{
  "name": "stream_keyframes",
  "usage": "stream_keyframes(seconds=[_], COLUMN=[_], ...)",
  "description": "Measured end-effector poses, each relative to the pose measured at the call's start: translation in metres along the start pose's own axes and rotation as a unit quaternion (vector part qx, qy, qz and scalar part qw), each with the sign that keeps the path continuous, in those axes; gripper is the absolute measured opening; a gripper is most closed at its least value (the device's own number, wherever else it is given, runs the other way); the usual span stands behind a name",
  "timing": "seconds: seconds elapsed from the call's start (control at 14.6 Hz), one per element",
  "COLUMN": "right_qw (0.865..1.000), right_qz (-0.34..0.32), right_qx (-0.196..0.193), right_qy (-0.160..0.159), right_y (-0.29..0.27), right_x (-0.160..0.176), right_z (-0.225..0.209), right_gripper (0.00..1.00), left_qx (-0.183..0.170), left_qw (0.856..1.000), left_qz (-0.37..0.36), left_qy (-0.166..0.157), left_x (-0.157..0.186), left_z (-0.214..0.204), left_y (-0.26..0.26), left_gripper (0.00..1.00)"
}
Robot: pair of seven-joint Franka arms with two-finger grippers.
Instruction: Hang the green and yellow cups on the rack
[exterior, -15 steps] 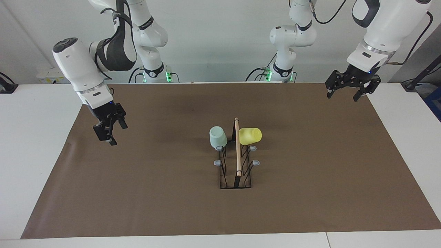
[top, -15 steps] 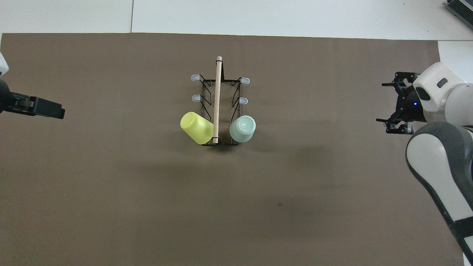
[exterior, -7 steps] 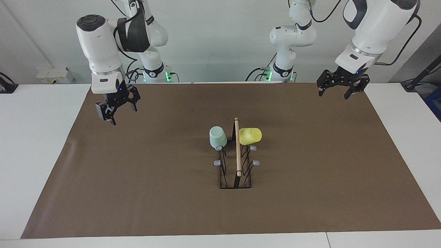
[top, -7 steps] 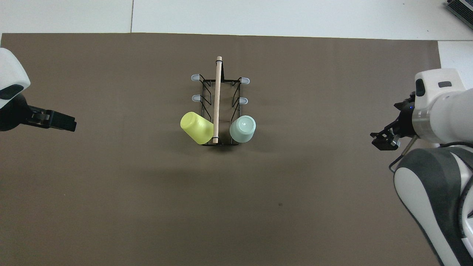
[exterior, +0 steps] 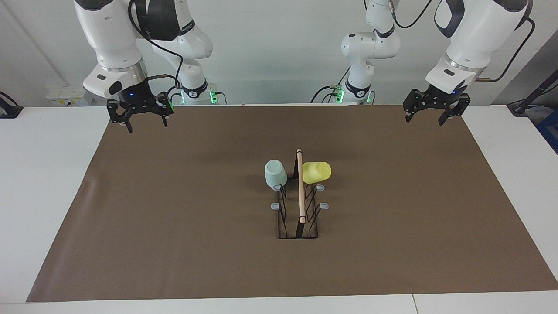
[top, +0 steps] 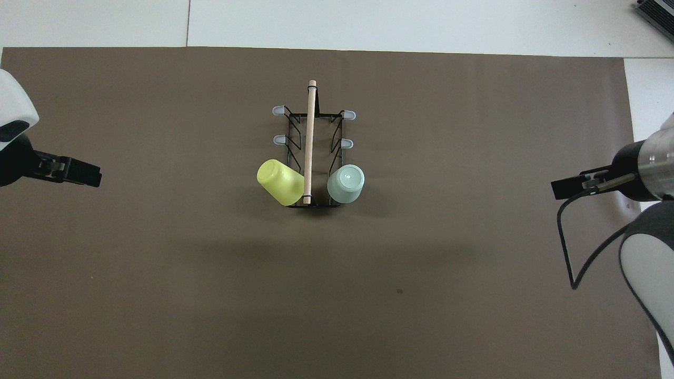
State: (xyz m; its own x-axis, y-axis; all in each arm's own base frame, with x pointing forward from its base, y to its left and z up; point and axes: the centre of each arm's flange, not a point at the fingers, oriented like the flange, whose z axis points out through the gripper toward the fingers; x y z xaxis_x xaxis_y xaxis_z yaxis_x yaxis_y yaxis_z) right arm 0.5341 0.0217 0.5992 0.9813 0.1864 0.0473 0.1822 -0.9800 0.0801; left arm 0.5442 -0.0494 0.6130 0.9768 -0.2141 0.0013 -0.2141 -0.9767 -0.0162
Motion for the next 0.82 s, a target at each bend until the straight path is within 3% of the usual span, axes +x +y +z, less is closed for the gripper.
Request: stream_keyframes(seconds=[0.48, 0.82], right_qw=[0.993, 0.989], right_qz=[0.113, 0.139], right_qx=[0.021, 0.026], right_qy=[-0.031, -0.035], right_y=[0.051, 0.064], right_x=[-0.002, -0.007], right_z=[0.002, 0.002], right_gripper=[1.0, 1.0], left_qx=[0.001, -0.001], left_qw=[1.0, 1.0], left_qz=[-0.026, -0.029], left_qy=[0.001, 0.001], left_x=[0.0, -0.001], left_z=[0.0, -0.001], left_y=[0.0, -0.001], left_gripper=[1.0, 1.0])
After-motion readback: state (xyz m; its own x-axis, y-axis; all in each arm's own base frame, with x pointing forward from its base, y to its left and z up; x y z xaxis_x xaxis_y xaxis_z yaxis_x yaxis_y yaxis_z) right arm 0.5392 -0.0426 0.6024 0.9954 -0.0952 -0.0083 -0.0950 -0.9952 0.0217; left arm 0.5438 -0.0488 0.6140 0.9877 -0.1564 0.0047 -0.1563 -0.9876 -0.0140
